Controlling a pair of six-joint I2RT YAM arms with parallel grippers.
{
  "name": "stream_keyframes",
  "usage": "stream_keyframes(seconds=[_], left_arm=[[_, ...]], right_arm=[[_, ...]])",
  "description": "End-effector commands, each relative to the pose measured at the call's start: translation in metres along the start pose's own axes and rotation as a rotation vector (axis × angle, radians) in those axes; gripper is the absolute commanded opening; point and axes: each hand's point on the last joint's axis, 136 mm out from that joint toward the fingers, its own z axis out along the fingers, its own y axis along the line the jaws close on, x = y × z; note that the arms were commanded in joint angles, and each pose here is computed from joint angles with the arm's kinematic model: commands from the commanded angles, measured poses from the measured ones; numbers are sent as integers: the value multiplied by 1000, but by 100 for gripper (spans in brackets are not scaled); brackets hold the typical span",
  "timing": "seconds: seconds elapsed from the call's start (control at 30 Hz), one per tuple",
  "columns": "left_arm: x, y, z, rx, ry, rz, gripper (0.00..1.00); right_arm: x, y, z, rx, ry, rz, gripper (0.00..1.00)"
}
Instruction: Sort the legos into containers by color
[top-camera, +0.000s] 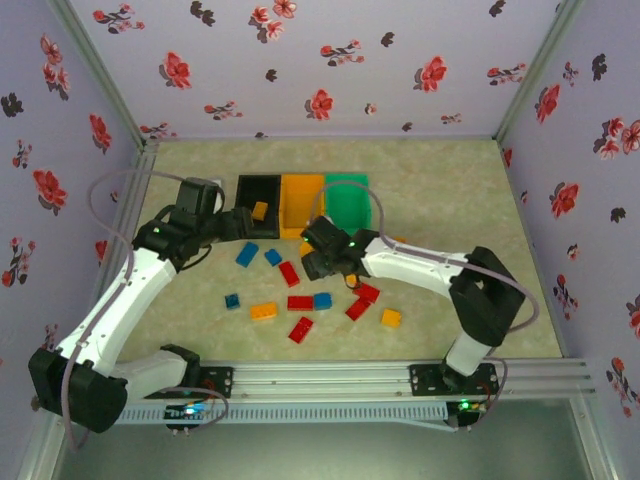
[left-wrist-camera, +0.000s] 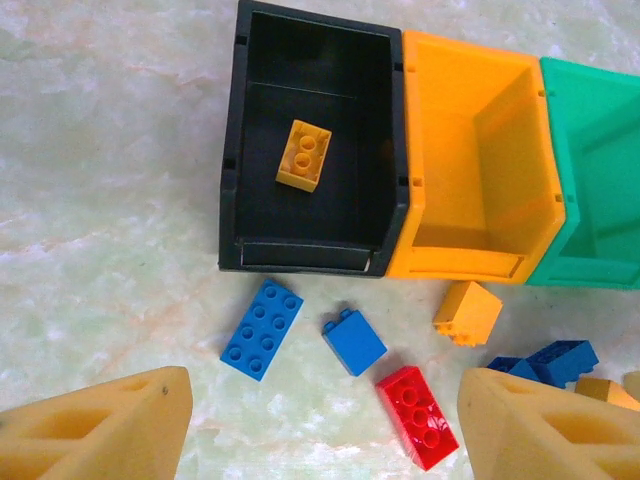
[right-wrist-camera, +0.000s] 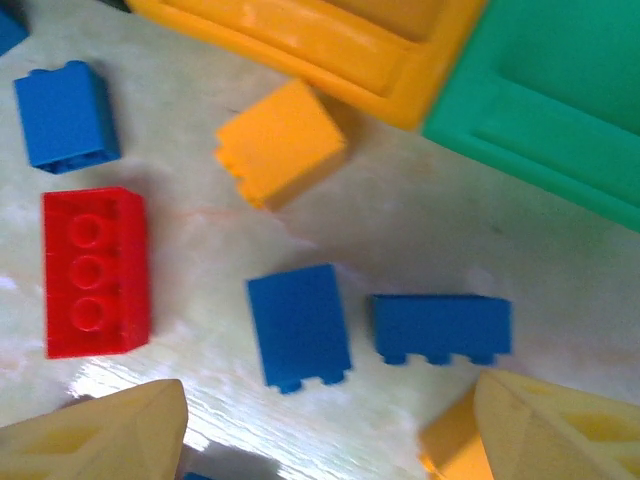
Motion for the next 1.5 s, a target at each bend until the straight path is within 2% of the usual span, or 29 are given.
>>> stream_keyframes(seconds=[0.0,0.43,0.63,1.47], left_arm=[[2,4,-6,-24,10,14,71],[5,7,-11,-35,13,25,75],[7,9,-13,-35,11,25,75],[13,13,-14,-52,26,31,76]], right_arm=[[-3,8,9,18,18,-57,73],[-1,3,41,121,65,-73,64],[4,6,50,110,81,-74,59],[10,7,58,114,123,-92,30]])
